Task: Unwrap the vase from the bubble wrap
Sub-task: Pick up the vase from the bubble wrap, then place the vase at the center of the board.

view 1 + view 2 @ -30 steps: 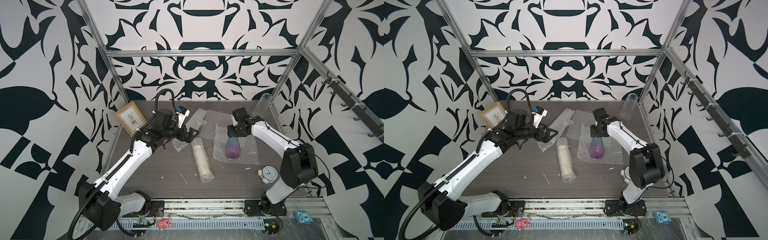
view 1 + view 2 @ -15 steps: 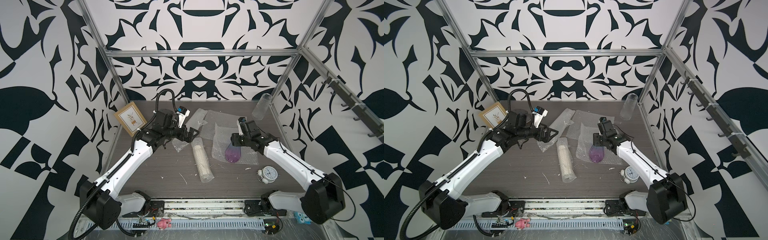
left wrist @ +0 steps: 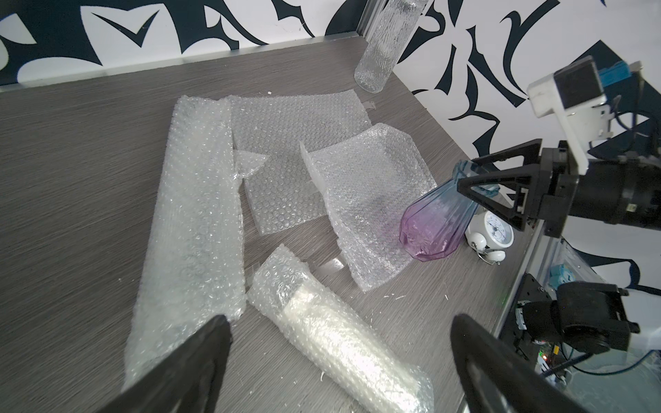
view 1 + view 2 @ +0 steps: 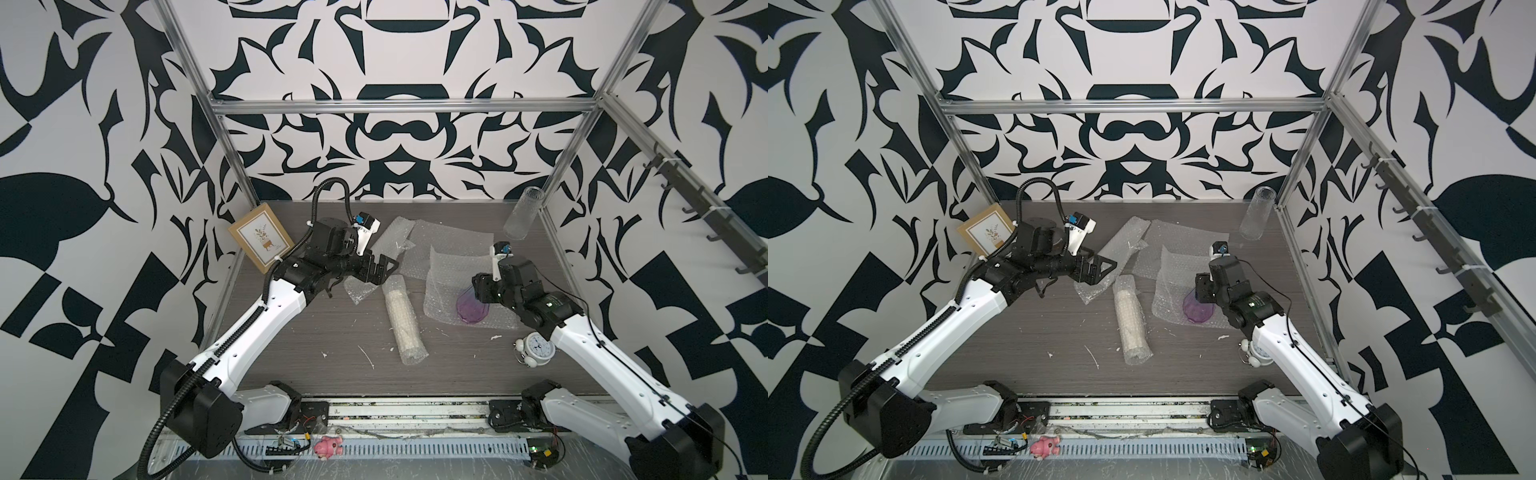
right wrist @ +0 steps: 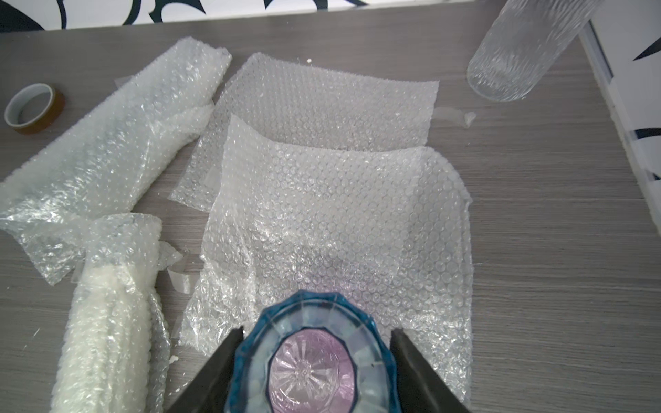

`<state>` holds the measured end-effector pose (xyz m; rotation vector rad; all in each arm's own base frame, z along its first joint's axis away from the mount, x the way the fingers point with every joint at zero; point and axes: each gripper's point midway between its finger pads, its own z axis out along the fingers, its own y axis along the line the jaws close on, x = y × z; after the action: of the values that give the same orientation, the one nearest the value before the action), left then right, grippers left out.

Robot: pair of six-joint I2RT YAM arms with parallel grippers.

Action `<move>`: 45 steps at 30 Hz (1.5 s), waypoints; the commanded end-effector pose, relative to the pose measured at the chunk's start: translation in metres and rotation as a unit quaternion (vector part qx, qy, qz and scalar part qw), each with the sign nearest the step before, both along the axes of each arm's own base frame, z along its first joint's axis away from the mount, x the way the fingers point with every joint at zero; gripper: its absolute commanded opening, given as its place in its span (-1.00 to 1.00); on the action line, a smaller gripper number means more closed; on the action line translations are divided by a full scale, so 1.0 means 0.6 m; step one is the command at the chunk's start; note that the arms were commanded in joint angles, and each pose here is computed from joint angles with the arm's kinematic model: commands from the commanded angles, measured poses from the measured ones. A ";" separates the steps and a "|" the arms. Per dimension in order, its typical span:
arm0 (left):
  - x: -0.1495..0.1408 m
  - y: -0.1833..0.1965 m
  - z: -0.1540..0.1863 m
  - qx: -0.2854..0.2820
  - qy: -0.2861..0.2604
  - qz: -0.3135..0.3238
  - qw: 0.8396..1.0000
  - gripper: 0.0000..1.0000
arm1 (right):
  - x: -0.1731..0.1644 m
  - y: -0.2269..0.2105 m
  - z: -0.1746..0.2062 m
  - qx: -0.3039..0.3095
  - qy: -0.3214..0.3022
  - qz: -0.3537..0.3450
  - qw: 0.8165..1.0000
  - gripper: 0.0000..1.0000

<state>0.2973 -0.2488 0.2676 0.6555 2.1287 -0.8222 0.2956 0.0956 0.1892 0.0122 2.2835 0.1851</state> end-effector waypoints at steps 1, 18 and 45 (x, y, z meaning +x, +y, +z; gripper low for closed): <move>0.011 -0.003 -0.024 0.006 0.016 0.005 1.000 0.99 | 0.028 -0.012 0.075 0.007 -0.079 -0.035 0.996 -0.24; 0.013 -0.004 -0.031 0.008 0.023 0.006 1.000 0.99 | 0.118 -0.176 0.149 -0.083 -0.159 -0.242 0.953 -0.23; 0.025 -0.001 -0.049 0.020 0.031 0.011 0.999 0.99 | 0.329 -0.418 0.079 -0.100 -0.177 -0.358 0.911 -0.23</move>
<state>0.3106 -0.2520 0.2433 0.6364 2.1951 -0.8097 0.4705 -0.1459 0.1746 0.6531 1.9863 -0.4256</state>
